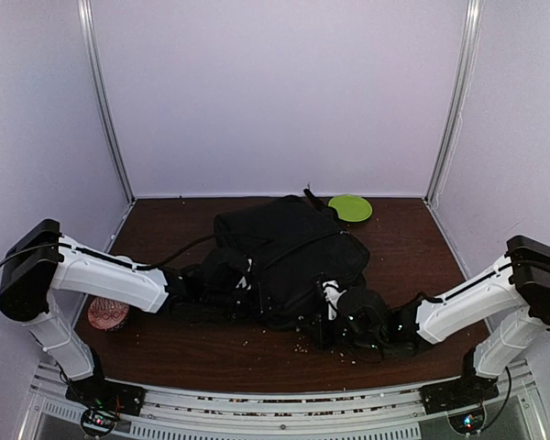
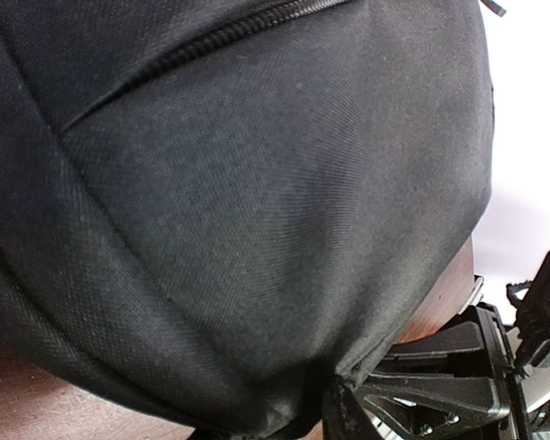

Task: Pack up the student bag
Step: Zip the student bag at the center of the board.

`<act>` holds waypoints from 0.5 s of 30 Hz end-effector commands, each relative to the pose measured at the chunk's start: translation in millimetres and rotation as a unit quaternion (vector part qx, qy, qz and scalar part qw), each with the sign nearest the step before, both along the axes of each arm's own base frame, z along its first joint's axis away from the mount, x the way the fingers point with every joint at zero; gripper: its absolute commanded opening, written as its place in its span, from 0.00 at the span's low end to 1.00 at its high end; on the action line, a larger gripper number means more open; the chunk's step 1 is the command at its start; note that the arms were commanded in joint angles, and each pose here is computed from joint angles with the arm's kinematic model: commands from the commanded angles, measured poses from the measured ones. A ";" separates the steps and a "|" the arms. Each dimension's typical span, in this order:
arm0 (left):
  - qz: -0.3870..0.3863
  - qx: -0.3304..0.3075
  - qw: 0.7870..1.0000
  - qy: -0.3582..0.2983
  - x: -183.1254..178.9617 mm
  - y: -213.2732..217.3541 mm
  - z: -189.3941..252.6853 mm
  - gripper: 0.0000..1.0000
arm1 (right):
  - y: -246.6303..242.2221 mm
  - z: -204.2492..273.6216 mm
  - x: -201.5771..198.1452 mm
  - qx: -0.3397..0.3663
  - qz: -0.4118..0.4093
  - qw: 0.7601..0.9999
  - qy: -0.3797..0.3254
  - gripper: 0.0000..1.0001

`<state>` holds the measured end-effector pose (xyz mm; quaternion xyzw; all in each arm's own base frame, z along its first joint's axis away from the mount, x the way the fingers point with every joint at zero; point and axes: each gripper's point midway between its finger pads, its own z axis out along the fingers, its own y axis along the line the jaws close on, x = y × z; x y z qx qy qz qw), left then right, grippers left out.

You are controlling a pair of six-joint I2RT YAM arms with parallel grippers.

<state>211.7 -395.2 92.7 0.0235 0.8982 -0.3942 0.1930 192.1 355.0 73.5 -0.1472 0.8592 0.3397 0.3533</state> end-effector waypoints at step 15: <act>-0.010 -0.033 0.999 -0.014 4.7 -12.7 14.3 0.27 | 3.6 -9.0 10.7 -0.007 -0.026 0.999 0.022 0.31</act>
